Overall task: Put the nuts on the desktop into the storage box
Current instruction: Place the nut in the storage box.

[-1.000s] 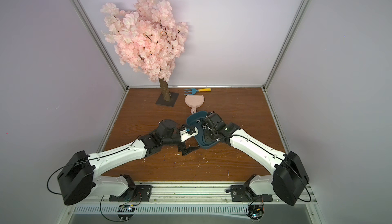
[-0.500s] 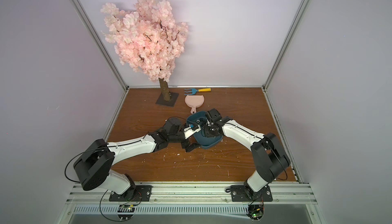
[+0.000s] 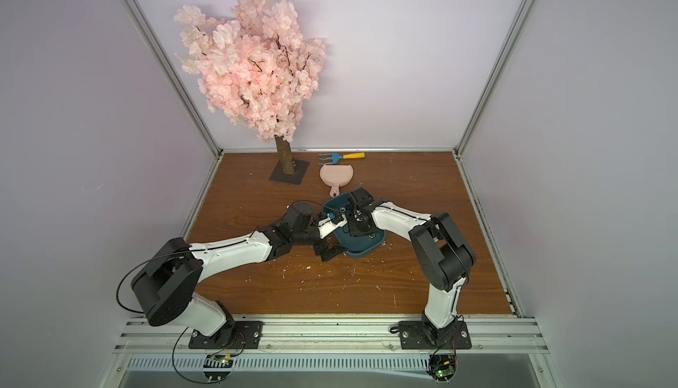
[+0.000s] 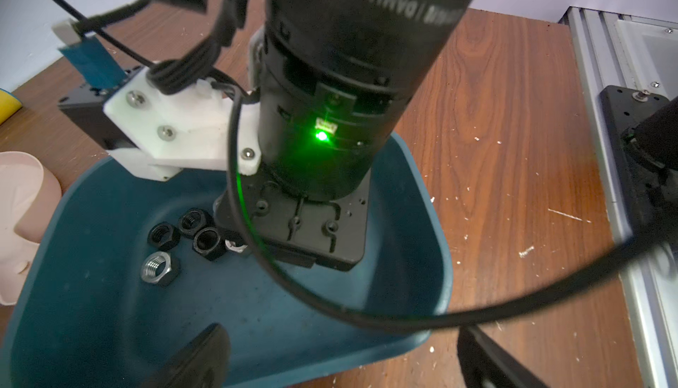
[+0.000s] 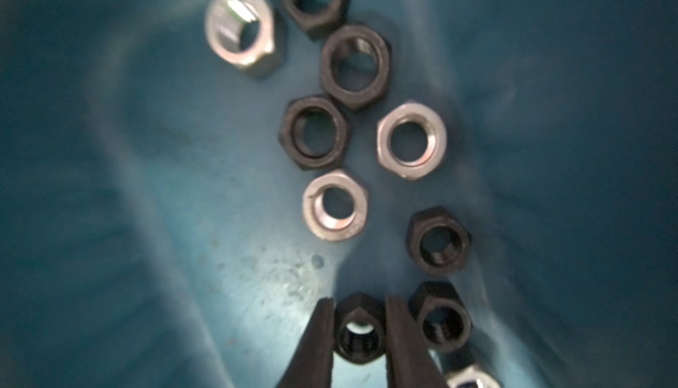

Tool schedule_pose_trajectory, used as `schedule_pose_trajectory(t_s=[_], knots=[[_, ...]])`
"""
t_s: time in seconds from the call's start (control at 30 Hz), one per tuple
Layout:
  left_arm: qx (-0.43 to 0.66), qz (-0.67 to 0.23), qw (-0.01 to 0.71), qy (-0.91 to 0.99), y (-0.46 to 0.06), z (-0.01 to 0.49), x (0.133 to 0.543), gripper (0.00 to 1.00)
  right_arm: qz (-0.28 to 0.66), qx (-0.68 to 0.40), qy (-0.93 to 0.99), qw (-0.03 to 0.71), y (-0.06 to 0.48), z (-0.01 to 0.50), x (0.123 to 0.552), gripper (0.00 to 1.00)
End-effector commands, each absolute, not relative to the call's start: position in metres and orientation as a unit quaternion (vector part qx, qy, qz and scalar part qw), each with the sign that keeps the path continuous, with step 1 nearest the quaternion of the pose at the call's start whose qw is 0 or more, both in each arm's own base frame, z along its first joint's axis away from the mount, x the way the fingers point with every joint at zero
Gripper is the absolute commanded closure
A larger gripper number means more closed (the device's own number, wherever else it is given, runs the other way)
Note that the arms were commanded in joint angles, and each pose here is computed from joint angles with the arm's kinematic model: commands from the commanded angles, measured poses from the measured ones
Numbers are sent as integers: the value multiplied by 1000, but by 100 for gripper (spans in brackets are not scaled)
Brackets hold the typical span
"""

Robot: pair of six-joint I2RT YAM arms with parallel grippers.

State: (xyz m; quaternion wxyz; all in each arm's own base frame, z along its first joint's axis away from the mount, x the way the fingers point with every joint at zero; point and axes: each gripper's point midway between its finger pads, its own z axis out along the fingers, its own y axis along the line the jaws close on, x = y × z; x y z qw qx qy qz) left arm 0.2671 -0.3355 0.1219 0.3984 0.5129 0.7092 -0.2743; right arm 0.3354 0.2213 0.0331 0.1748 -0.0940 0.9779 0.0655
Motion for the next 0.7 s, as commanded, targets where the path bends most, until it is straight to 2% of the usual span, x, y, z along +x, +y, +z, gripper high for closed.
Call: schedule_pose_trajectory(t_s=[0.0, 0.33, 0.53, 0.67], knots=[[515, -278, 415, 697, -333, 134, 269, 0, 55, -87, 973, 205, 221, 46, 350, 72], [497, -280, 433, 698, -325, 149, 264, 0, 62, -77, 966, 239, 219, 66, 356, 58], [464, -286, 462, 699, -317, 174, 262, 0, 100, -91, 952, 276, 224, 112, 351, 45], [419, -264, 491, 717, -304, 195, 272, 0, 121, -90, 928, 339, 218, 165, 347, 34]])
